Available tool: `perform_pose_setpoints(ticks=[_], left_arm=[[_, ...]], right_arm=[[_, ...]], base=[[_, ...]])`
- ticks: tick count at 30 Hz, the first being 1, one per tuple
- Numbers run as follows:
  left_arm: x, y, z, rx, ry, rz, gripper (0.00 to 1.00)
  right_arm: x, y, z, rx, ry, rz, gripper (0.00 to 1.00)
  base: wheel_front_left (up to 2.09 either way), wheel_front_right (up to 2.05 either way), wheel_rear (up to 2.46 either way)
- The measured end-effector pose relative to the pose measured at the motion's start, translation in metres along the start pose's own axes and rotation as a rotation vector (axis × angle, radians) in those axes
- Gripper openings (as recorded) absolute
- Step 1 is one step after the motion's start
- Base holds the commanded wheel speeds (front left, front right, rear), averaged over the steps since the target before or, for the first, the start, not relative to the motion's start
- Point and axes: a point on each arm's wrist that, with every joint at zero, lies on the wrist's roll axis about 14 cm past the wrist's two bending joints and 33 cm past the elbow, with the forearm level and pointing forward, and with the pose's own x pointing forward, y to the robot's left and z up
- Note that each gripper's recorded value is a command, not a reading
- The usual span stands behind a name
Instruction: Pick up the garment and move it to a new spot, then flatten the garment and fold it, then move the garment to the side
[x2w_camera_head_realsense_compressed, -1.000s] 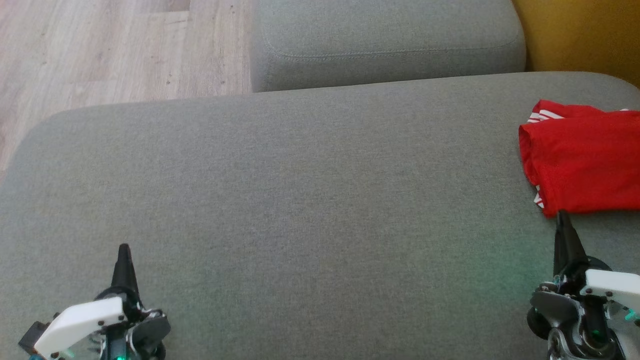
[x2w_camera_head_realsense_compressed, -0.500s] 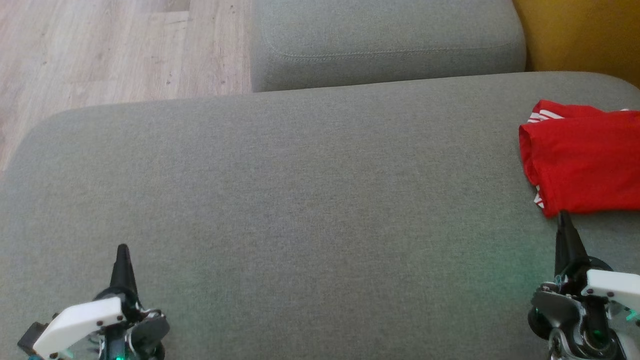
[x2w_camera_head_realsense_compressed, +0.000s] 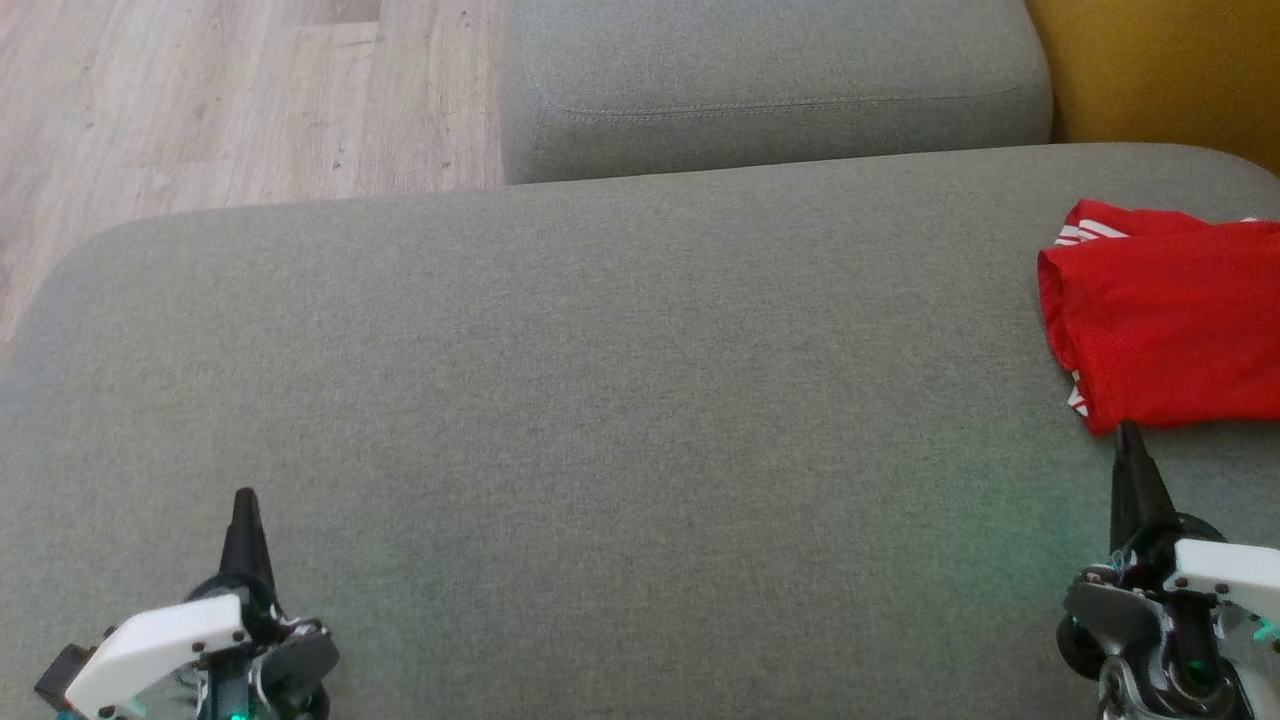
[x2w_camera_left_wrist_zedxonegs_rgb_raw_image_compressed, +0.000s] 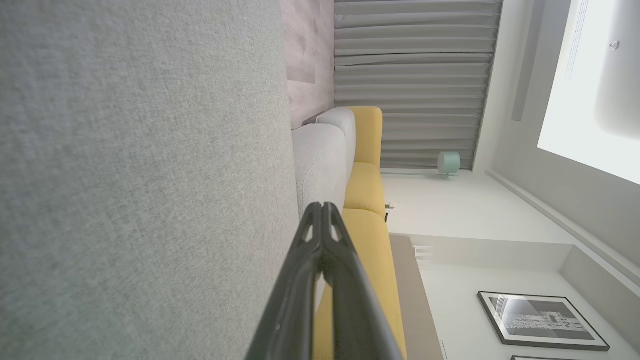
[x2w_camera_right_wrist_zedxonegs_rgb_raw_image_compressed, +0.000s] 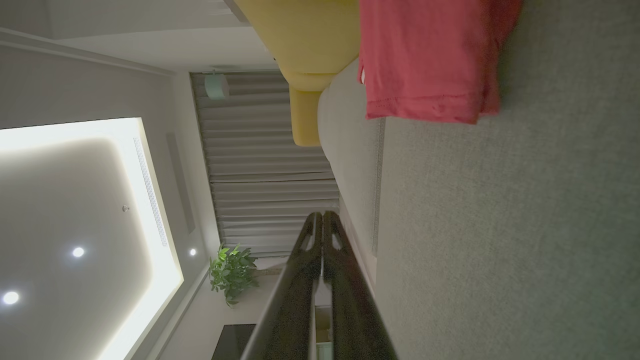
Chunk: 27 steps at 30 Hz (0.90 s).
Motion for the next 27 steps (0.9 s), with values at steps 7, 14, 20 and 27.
perform_pose_setpoints(ticks=[7, 14, 20, 27], left_arm=[[0.0000, 0.0000, 0.0002, -0.002, -0.002, 0.000, 0.00], [-0.0001, 0.0000, 0.0005, -0.001, -0.003, 0.000, 0.00], [-0.0001, 0.0000, 0.0004, -0.001, 0.000, 0.000, 0.00], [-0.0001, 0.0000, 0.0003, -0.002, 0.001, 0.000, 0.00]], right_arm=[[0.0000, 0.0000, 0.0006, 0.000, -0.002, 0.000, 0.00], [-0.0001, 0.0000, 0.0006, 0.001, -0.002, 0.000, 0.00], [-0.0001, -0.0001, 0.0009, -0.002, -0.003, 0.000, 0.00], [-0.0002, -0.0001, 0.0017, -0.001, -0.005, 0.000, 0.00]], base=[[0.00, 0.00, 0.00], [0.00, 0.00, 0.00], [0.00, 0.00, 0.00], [0.00, 0.00, 0.00]])
